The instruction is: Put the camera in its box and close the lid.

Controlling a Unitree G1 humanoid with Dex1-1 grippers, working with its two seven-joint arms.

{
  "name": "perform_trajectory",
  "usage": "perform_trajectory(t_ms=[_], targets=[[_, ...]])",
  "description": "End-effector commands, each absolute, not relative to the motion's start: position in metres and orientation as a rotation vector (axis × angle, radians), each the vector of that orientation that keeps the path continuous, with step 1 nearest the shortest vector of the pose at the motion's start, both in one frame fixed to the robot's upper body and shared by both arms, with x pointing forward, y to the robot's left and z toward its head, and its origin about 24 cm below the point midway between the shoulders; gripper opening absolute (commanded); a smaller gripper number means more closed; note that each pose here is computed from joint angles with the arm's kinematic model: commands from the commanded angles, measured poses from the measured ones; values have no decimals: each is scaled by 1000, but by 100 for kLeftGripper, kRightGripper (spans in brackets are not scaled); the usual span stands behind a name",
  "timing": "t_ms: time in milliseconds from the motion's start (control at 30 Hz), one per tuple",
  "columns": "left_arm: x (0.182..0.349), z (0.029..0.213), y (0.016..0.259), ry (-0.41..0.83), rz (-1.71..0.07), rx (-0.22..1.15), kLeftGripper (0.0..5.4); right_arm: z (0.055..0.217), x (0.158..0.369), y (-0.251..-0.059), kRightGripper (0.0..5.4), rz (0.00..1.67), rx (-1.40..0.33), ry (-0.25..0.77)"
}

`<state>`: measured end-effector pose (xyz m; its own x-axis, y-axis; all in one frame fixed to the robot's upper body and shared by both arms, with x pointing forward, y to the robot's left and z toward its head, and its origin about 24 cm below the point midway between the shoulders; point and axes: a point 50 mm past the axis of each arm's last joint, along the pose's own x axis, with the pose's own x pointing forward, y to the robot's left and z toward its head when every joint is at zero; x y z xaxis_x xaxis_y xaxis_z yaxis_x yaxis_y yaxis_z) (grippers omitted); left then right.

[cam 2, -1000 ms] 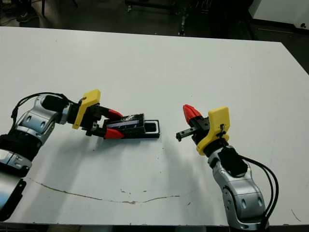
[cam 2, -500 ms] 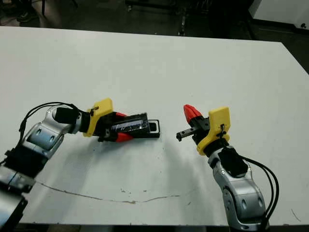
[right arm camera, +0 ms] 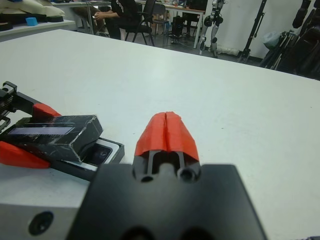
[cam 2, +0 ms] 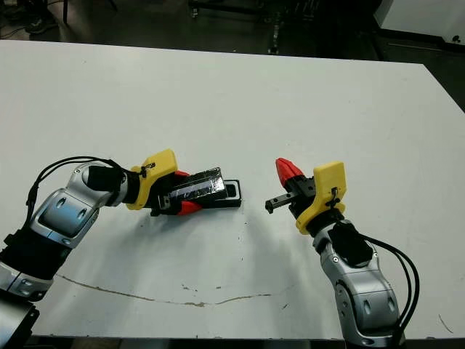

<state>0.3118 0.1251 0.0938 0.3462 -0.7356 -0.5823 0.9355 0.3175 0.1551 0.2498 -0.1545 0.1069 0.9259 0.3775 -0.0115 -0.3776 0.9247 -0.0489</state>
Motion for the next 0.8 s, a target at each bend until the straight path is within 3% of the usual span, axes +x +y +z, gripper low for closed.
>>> perform_trajectory(t_ms=[33,233,400,800], targets=[[309,68,114,512,-1231,491,315,104,248,-158,0,373,-68,8],[330,71,114,447,-1271,637,315,104,248,-156,0,364,-48,21],[340,73,110,471,-1321,642,315,103,248,-157,0,369,-48,17],[340,69,107,464,-1396,667,315,104,247,-157,0,363,-53,24]])
